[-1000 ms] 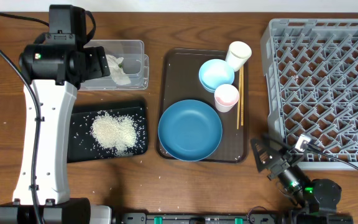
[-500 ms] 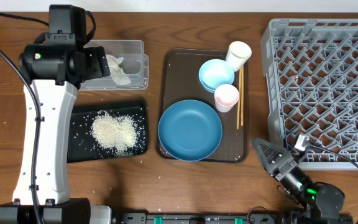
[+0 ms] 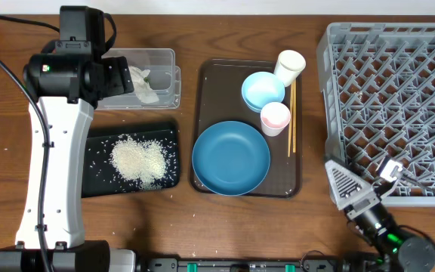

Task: Sort waste into correct bins and load items into the dishwasher rack
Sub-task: 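Reach the right gripper over the pink bowl on the brown tray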

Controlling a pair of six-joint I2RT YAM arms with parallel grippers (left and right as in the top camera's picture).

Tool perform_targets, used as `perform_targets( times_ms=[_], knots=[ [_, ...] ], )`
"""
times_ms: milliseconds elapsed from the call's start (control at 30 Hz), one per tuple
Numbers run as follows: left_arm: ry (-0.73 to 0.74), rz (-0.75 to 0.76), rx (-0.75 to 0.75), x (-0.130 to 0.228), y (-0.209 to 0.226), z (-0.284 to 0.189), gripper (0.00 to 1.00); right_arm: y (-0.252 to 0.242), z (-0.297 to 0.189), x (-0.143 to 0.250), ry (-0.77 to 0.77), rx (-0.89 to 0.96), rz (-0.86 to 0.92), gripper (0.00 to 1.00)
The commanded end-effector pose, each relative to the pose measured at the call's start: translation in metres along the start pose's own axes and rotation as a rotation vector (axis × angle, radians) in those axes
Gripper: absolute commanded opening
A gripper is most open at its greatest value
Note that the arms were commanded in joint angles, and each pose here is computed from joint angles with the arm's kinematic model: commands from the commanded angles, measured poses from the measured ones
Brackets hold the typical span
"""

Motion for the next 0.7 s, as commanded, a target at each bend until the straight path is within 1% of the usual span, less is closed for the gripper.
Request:
perform_targets(
  times_ms=[0,200,367,500,667],
  knots=[
    [-0.002,0.005,-0.011,0.001,0.003,-0.002,0.96,0.026,0.011,-0.010,0.005,0.060,-0.234,0.99],
    [-0.002,0.005,-0.011,0.001,0.003,-0.002,0.96,0.059,0.040,-0.036,0.113,0.262,-0.408,0.99],
    [-0.002,0.005,-0.011,0.001,0.003,-0.002,0.96,0.078,0.071,-0.051,0.268,0.420,-0.506,0.99],
    [-0.002,0.005,-0.011,0.001,0.003,-0.002,0.96,0.079,0.093,-0.051,0.338,0.588,-0.571,0.99],
    [-0.002,0.005,-0.011,0.001,0.003,-0.002,0.96,0.068,0.129,-0.037,0.403,0.809,-0.665,0.99]
  ],
)
Point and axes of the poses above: each gripper's point midway between its finger pads, its own z axis out along the fingers, its own y axis along the line the jaws close on, x = y × z, the point moved 9 cm from there along -z, back along the fingers, and after that the axes turned 9 degrees about z, right-handed, at the moved point
